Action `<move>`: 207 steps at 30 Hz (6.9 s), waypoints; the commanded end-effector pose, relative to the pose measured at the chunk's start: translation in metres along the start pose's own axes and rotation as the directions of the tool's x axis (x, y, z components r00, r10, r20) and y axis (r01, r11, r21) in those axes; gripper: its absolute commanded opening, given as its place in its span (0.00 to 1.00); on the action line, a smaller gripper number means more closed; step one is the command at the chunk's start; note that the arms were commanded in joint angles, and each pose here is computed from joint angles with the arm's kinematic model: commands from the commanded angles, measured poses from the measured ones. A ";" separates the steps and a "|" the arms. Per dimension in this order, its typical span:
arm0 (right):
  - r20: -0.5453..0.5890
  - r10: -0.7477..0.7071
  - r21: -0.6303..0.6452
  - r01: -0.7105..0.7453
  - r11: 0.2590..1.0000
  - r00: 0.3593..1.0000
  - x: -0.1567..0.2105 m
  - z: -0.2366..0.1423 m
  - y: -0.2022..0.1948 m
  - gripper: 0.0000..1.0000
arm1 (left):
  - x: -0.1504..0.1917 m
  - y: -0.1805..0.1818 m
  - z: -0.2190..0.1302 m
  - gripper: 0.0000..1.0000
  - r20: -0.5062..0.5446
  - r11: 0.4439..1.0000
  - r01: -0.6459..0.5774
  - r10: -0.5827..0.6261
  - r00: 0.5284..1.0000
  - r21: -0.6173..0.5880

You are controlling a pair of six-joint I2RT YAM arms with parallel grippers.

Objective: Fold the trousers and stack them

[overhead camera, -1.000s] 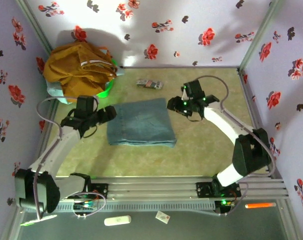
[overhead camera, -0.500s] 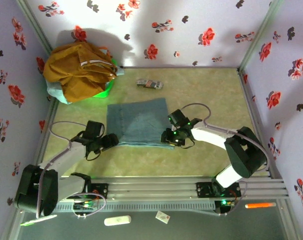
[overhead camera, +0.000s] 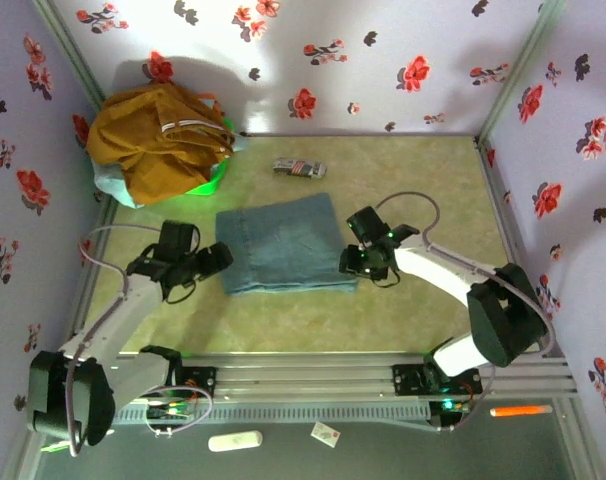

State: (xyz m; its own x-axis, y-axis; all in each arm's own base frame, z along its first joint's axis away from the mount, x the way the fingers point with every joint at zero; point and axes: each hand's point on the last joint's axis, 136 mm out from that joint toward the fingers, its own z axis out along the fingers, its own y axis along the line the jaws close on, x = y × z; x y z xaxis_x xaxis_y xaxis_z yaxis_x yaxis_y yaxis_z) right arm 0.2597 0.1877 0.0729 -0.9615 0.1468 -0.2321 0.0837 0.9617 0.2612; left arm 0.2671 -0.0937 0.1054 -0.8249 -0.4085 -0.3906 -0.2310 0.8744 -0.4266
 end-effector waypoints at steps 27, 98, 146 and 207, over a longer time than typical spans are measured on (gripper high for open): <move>0.227 0.091 0.200 -0.138 0.970 0.970 -0.070 -0.072 -0.101 0.55 | 0.079 -0.162 0.175 0.21 -0.312 0.959 -0.255 0.280 0.908 0.120; 0.176 0.438 0.432 -0.469 0.770 0.882 -0.169 -0.003 -0.278 0.70 | 0.015 -0.061 -0.004 0.88 -0.002 0.982 -0.087 0.088 0.996 0.165; 0.385 0.473 -0.033 -0.501 0.865 0.792 -0.249 -0.094 -0.177 0.77 | -0.021 -0.044 -0.095 0.94 0.144 0.983 -0.178 0.172 0.974 0.032; 0.851 -0.223 0.226 0.051 0.973 0.475 -0.155 -0.089 -0.148 0.99 | -0.154 0.092 0.035 1.00 0.624 0.887 -0.208 0.441 0.646 -0.412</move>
State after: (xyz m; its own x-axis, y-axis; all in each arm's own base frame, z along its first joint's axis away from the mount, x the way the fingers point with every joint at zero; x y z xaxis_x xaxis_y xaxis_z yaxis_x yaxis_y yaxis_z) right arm 0.3690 -0.0026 0.1679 -0.1892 0.1072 -0.9761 0.1393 0.9869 0.0813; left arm 0.3815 0.0460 0.0953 -0.2977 -0.0059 -0.9546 -0.2647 0.9613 0.0767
